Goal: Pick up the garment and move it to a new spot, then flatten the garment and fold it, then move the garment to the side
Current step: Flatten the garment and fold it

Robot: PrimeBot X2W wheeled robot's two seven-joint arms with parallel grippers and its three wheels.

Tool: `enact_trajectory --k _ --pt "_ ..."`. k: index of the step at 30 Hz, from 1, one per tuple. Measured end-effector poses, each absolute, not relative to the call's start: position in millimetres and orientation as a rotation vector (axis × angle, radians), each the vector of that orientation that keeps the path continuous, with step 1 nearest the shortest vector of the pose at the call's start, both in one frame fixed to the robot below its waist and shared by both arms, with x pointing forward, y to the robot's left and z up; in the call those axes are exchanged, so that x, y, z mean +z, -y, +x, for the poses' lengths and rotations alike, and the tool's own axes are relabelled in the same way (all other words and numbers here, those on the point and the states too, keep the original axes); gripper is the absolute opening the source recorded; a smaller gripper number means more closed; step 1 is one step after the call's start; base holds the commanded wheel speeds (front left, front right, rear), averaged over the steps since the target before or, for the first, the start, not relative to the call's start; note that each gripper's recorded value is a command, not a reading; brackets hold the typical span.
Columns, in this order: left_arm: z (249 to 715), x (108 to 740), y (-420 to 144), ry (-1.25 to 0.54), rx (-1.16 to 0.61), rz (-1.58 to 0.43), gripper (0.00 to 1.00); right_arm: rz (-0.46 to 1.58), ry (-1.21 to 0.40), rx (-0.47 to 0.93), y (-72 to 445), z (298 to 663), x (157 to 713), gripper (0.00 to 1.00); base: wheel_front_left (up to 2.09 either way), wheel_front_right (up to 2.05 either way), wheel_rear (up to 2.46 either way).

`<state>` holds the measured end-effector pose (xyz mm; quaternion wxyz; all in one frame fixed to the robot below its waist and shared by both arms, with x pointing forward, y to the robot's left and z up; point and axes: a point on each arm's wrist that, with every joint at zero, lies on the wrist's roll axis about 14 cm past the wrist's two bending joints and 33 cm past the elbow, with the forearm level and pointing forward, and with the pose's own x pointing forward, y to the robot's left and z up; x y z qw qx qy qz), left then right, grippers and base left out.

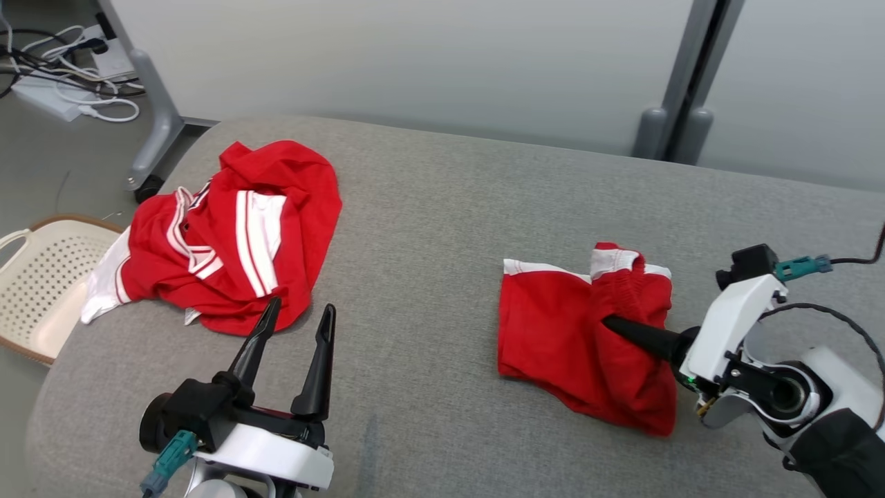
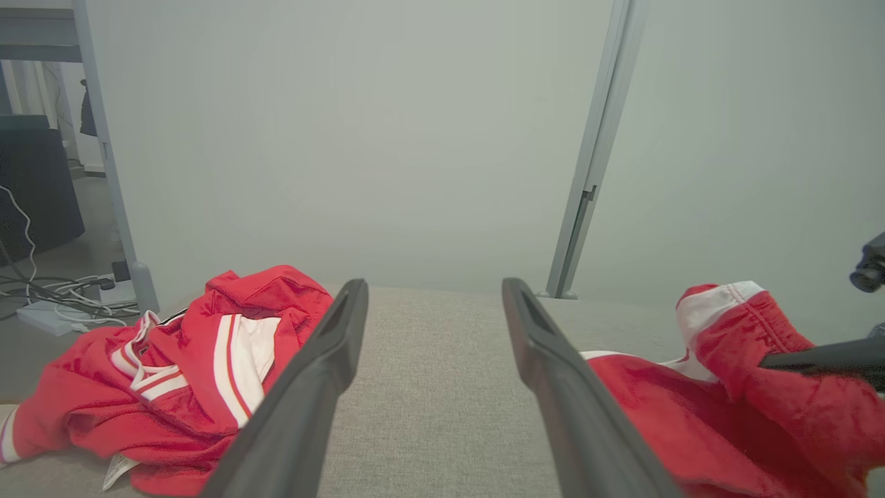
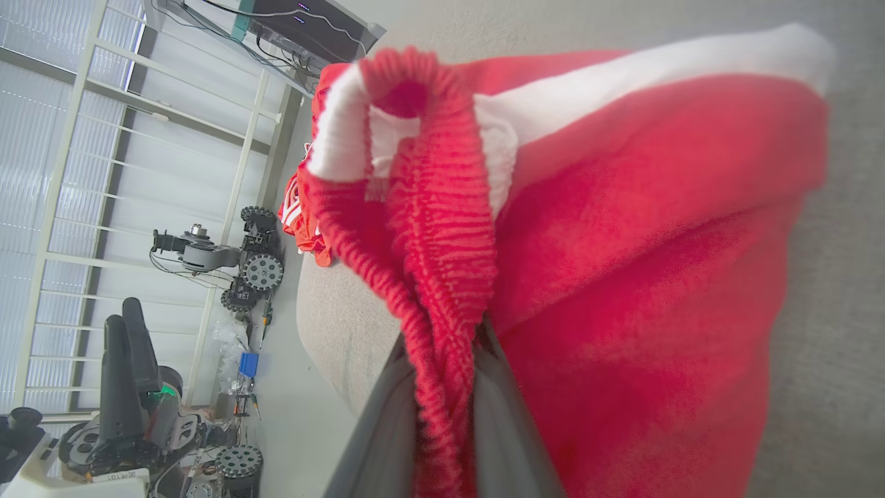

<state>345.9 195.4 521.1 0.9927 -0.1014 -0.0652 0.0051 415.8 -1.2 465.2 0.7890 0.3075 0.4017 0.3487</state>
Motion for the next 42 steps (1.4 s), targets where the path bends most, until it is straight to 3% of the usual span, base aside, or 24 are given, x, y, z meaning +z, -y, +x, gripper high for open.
enact_trajectory --k 20,23,24,25,42 --pt "332 510 -214 0.099 0.086 -0.205 1.0 0.675 -1.009 0.743 -59 427 438 0.0 0.0 0.0 0.0" --pt "332 510 -213 0.101 0.086 -0.21 1.0 0.675 -1.012 0.74 -62 428 438 0.42 0.0 0.0 0.0" --pt "332 510 -213 0.101 0.086 -0.212 1.0 0.675 -1.016 0.739 -63 426 437 0.92 0.0 0.0 0.0" --pt "332 510 -213 0.101 0.086 -0.213 1.0 0.677 -1.017 0.739 -63 426 437 1.0 0.0 0.0 0.0" --pt "347 509 -195 0.094 0.029 -0.229 1.0 0.757 -0.764 0.716 -20 464 493 1.0 0.0 0.0 0.0"
